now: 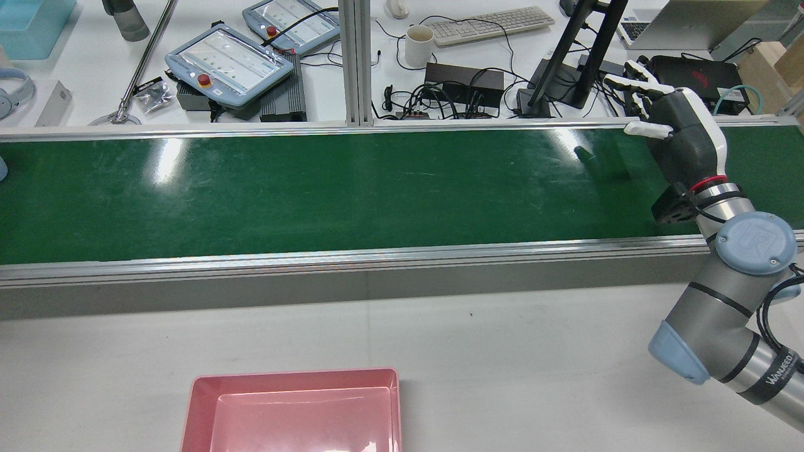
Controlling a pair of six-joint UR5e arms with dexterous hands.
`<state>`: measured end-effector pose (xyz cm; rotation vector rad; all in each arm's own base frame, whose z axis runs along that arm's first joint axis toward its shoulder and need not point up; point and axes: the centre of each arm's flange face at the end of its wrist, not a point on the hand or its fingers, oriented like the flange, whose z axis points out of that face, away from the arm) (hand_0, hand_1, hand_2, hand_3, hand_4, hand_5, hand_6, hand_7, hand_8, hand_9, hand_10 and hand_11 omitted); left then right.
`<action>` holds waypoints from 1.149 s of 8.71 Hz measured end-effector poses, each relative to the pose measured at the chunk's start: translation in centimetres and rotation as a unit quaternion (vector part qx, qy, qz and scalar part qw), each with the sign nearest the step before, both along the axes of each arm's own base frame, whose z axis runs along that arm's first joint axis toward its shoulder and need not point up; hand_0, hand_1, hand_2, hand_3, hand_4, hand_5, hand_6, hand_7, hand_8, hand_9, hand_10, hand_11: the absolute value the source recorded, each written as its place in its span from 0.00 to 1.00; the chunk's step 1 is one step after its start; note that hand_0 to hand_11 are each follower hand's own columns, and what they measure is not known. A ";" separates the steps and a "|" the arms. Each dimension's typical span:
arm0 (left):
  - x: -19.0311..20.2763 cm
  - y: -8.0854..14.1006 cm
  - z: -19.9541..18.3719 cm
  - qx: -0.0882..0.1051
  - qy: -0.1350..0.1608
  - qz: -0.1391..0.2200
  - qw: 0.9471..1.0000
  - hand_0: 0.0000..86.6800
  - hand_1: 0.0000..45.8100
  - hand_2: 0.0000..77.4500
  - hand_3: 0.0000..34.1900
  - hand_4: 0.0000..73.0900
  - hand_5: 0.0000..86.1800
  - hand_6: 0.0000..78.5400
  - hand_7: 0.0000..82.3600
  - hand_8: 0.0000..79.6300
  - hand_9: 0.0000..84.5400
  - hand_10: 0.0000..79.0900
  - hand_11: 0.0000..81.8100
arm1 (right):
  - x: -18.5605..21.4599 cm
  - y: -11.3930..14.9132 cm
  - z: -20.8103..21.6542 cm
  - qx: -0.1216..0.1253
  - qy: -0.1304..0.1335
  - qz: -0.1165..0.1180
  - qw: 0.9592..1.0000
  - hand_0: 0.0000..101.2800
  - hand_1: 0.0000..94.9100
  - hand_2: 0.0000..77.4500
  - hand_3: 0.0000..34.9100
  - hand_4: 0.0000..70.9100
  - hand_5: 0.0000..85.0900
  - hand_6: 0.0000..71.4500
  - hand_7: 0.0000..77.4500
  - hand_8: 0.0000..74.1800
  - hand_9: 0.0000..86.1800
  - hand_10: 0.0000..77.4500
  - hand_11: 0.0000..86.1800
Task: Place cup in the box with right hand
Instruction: 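Raise the right hand above the conveyor near its far end, then hold the open right hand beside the belt as the blue cup approaches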
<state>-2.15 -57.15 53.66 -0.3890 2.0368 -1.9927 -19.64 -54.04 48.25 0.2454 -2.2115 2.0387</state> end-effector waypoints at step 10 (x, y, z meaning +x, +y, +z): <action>0.0 0.0 0.0 0.000 0.000 0.000 1.000 0.00 0.01 0.01 0.00 0.00 0.00 0.00 0.00 0.00 0.00 0.00 0.00 | -1.8 -0.2 0.0 -0.027 0.034 -0.004 0.999 0.45 0.01 0.01 0.26 0.53 0.01 0.02 0.25 0.01 0.04 0.02 0.01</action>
